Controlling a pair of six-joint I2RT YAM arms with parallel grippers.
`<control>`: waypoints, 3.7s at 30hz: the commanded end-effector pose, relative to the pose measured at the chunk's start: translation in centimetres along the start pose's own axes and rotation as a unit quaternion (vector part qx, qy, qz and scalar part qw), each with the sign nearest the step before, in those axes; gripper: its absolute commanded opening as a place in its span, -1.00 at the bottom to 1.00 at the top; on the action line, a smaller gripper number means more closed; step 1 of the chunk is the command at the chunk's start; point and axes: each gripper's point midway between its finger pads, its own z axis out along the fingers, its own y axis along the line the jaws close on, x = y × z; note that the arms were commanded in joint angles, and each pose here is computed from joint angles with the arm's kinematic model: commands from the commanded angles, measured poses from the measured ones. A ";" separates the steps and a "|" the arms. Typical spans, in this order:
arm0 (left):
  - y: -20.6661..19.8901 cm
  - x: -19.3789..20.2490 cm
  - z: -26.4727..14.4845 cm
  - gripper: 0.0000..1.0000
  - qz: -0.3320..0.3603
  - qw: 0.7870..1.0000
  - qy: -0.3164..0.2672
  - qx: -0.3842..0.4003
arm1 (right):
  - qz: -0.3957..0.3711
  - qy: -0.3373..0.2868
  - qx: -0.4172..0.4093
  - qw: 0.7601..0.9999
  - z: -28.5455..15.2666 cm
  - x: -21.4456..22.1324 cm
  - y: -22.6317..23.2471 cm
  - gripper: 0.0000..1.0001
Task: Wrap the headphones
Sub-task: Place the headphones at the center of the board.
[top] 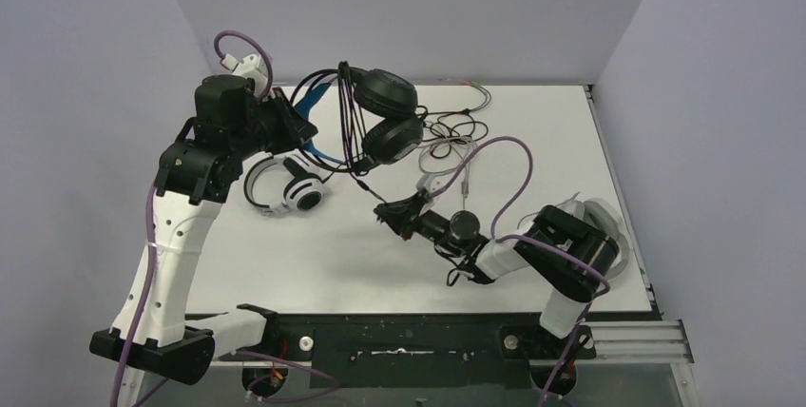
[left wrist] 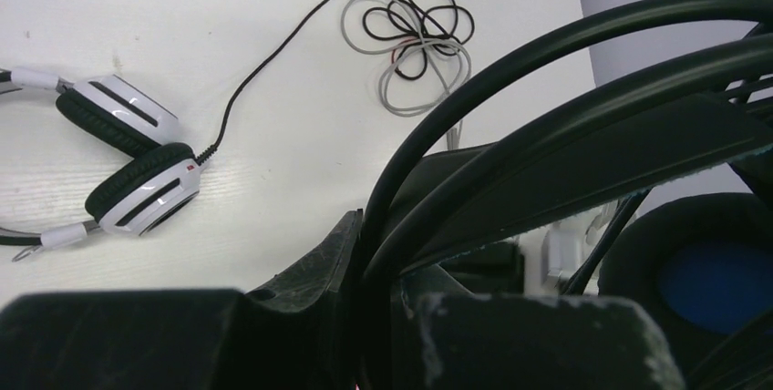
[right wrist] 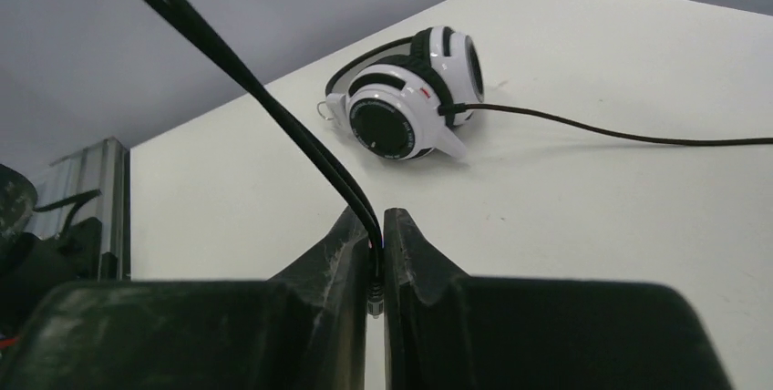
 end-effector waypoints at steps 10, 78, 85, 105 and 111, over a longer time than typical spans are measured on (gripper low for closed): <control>-6.1 4.5 -3.9 -1.00 0.241 0.934 0.042 0.261 | 0.126 0.192 -0.058 0.972 -6.7 -3.2 -3.9 -1.00; 13.4 25.5 12.1 -0.45 0.616 0.663 0.392 -0.163 | 0.327 0.521 0.184 0.766 -15.1 6.8 -10.3 -0.02; 12.5 24.7 11.6 -0.03 0.609 0.680 0.376 -0.156 | 0.311 0.513 0.207 0.773 -16.0 5.1 -11.4 0.01; 4.3 7.6 2.6 0.29 0.491 0.844 0.079 -0.201 | 0.262 0.489 0.218 0.803 -17.3 1.9 -11.9 0.24; 10.7 3.6 -1.0 0.52 0.231 0.951 -0.040 -0.203 | 0.224 0.404 0.198 0.865 -15.2 -2.2 -11.6 0.29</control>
